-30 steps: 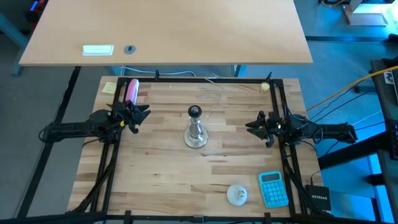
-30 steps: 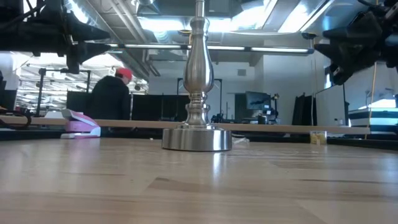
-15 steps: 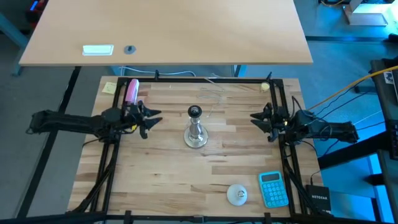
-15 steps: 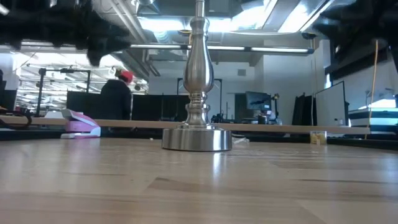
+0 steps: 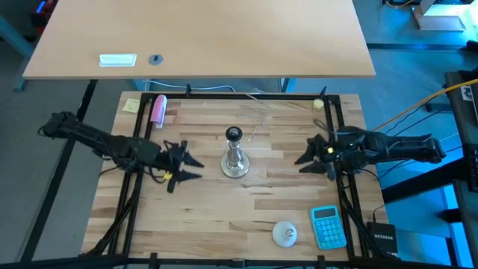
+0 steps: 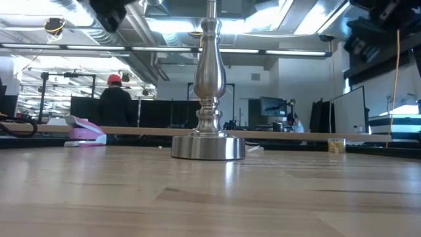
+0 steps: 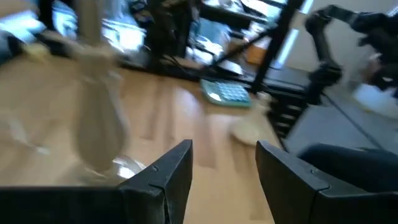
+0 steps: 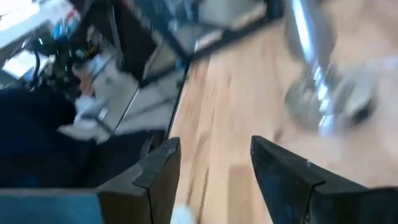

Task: Screw lightbulb
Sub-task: Insert the light bulb into the lamp

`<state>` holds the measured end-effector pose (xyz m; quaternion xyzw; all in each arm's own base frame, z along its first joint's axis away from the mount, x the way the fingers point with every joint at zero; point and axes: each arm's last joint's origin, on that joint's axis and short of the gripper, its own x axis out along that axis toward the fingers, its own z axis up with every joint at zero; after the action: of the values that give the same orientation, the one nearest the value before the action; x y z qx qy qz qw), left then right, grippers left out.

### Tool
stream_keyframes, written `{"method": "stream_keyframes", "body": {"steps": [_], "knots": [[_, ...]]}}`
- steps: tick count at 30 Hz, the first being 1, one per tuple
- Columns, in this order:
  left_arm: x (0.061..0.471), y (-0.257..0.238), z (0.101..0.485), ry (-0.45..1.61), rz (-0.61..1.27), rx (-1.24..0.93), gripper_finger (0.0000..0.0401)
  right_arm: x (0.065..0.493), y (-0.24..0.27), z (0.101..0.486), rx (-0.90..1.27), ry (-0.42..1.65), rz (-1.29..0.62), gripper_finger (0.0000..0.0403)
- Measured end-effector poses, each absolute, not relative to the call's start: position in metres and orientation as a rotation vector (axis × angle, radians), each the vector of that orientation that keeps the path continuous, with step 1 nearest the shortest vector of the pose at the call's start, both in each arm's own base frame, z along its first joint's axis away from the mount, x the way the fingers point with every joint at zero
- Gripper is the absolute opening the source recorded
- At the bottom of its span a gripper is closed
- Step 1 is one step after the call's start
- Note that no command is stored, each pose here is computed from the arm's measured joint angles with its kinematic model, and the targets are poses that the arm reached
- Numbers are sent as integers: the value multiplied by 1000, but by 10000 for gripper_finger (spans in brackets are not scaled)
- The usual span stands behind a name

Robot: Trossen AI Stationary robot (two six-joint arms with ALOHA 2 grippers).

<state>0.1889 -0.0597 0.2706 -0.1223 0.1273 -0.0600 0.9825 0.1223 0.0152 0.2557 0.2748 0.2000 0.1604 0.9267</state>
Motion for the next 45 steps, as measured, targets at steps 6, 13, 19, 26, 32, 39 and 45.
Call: {"method": "stream_keyframes", "body": {"steps": [6, 13, 19, 26, 32, 39, 45], "knots": [[207, -89, 265, 287, -118, -243, 166, 121, 43, 253, 612, 513, 466, 184], [251, -119, 247, 296, -143, -149, 166, 114, 79, 245, 573, 601, 458, 163], [299, -147, 238, 351, -147, -92, 166, 101, 114, 232, 526, 688, 446, 148], [348, -186, 221, 382, -173, -88, 166, 92, 151, 208, 492, 800, 396, 143], [383, -207, 204, 403, -159, -143, 166, 103, 176, 188, 431, 784, 378, 152], [413, -222, 182, 424, -166, -172, 166, 117, 204, 165, 249, 689, 474, 223], [432, -223, 172, 418, -146, -190, 166, 122, 211, 167, 187, 588, 518, 267]]}}
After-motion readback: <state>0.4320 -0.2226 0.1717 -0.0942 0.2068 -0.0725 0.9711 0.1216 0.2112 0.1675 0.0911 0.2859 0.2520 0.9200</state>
